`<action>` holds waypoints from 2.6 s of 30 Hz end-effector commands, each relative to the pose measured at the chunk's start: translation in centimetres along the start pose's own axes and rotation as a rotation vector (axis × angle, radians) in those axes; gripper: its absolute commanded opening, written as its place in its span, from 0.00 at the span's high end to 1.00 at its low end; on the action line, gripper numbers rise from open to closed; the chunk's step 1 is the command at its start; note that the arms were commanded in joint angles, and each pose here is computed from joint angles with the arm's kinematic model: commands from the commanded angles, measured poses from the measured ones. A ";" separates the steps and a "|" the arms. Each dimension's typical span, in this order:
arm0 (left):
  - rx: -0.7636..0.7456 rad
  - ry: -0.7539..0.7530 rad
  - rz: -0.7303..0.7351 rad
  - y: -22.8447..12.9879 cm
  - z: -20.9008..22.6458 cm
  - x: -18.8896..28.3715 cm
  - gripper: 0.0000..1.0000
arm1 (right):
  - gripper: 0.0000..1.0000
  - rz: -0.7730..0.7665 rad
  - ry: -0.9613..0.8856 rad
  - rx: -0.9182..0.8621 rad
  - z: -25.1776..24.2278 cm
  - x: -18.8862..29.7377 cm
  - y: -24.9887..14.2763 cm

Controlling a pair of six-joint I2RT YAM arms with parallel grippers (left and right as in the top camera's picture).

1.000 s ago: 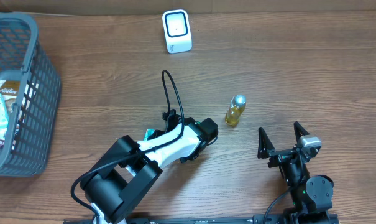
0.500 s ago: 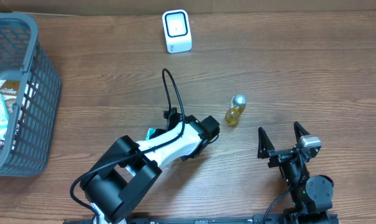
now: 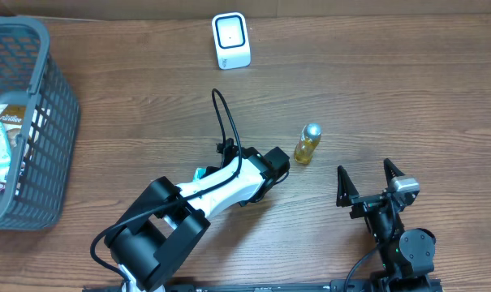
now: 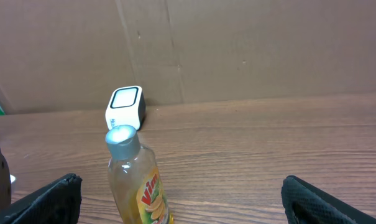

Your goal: Scan the item barcode

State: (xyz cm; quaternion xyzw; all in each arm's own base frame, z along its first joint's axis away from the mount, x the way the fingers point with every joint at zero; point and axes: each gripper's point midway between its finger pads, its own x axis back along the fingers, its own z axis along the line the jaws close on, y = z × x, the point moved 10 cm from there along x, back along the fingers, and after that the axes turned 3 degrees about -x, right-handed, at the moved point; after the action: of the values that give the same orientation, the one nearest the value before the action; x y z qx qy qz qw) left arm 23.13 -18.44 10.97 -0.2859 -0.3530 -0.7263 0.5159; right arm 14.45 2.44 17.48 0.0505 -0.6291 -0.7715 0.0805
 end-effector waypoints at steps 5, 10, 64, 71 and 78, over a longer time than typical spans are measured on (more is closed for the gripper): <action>-0.018 -0.037 0.008 0.5 -0.5 0.8 0.73 | 0.00 0.000 0.007 -0.001 0.0 0.0 -0.3; -0.011 -0.042 0.000 1.3 -0.2 1.7 0.73 | 0.00 0.000 0.007 -0.001 0.0 0.0 -0.3; 0.066 -0.657 -0.045 1.1 12.8 4.3 0.00 | 0.00 0.000 0.007 -0.001 0.0 0.0 -0.3; 0.063 -0.667 -0.015 1.0 10.7 1.7 0.03 | 0.00 0.000 0.007 -0.001 0.0 0.0 -0.3; 0.044 -0.686 0.046 1.3 8.2 -0.9 0.11 | 0.00 0.000 0.007 -0.001 0.0 0.0 -0.3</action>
State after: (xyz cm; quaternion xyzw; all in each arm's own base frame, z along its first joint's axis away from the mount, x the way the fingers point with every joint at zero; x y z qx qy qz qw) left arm 25.16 -11.43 17.14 -0.4926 -0.5259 -0.5851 0.3720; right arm 14.45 2.44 17.48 0.0505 -0.6288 -0.7717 0.0806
